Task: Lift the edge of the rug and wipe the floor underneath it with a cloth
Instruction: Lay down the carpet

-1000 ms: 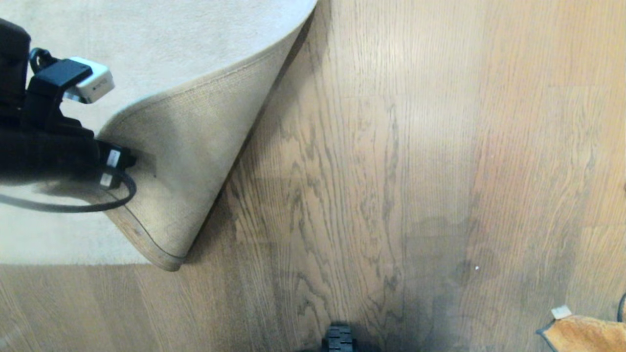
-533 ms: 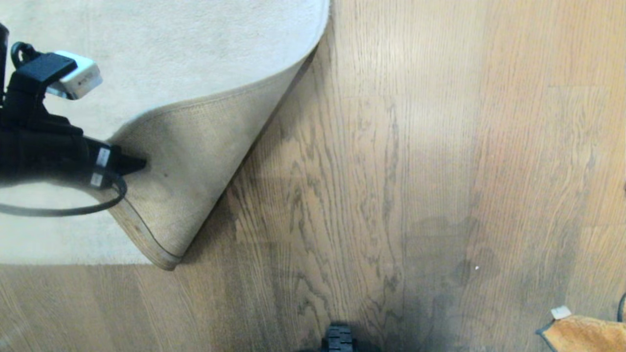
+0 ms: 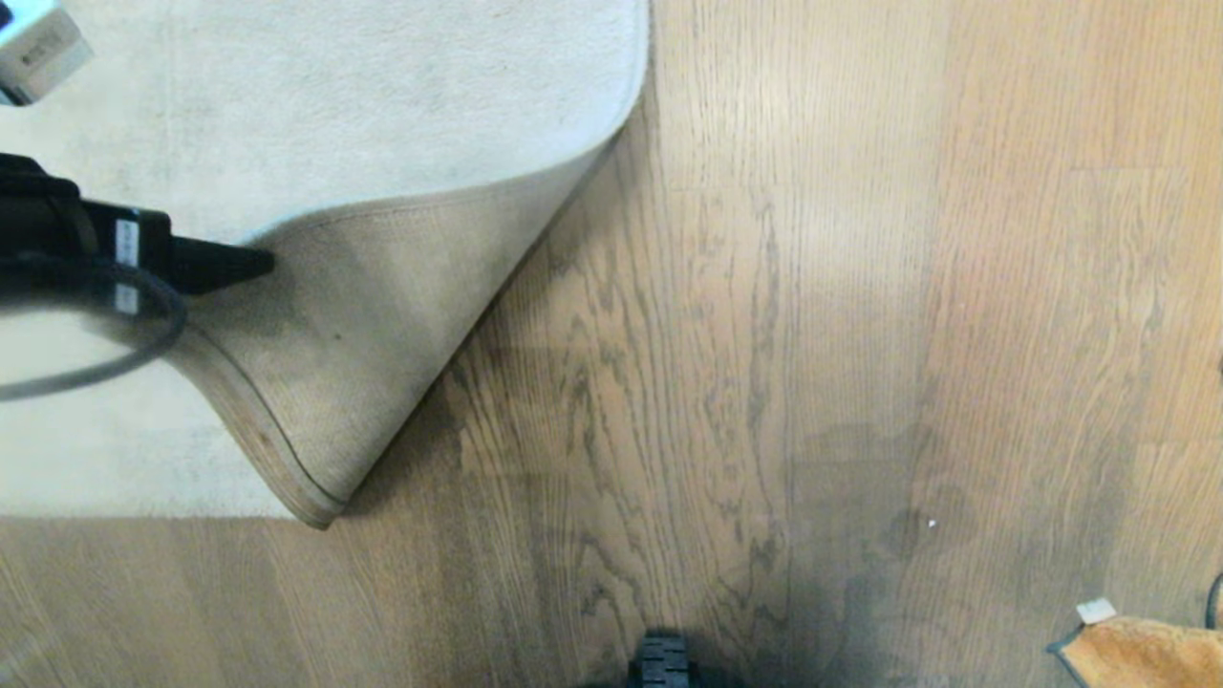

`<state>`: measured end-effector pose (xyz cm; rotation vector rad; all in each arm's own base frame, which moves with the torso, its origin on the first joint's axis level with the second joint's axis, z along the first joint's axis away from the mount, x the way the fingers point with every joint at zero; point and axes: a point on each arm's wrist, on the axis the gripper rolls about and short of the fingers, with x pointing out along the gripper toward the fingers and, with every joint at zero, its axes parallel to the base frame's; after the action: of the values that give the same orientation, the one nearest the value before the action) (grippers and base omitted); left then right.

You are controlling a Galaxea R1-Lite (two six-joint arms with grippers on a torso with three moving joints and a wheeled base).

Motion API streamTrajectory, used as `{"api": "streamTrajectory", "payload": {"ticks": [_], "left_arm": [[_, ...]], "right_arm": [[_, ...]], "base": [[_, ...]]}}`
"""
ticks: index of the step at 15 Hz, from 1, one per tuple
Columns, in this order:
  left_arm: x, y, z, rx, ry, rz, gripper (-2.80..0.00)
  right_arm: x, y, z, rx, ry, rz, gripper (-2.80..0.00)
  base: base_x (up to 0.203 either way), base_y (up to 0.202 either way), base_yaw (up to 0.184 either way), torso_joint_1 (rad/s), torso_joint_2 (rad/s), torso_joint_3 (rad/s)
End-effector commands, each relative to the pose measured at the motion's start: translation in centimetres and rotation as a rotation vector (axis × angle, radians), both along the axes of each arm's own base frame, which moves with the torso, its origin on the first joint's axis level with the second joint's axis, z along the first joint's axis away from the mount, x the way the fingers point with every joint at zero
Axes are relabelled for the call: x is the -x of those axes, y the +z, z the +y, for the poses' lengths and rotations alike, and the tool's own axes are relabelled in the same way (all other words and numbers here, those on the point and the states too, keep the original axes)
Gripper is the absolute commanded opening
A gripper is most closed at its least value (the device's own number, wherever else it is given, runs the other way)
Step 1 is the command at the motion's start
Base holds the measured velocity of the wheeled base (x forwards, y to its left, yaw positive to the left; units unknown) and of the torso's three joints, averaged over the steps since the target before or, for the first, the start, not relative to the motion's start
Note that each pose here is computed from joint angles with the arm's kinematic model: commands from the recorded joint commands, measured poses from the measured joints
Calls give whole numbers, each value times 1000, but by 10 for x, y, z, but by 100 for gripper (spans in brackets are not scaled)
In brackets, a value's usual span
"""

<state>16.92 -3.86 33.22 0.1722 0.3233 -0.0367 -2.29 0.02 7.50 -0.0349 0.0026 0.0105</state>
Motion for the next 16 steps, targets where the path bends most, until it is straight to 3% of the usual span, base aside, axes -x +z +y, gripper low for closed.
{"api": "streamTrajectory", "payload": {"ticks": [1,7,16], "left_arm": [[16,15,0,26,-18,-67,0],[22,19,-2,41,-40,-86,0],[29,-33,-18,36,-129,87,0]], "right_arm": [[0,0,0,0,0,2,-280],[0,0,0,0,1,2,-280],[0,0,0,0,2,2,-280]], "base": [[0,0,0,0,0,0],[0,0,0,0,0,0],[0,0,0,0,0,0]]}}
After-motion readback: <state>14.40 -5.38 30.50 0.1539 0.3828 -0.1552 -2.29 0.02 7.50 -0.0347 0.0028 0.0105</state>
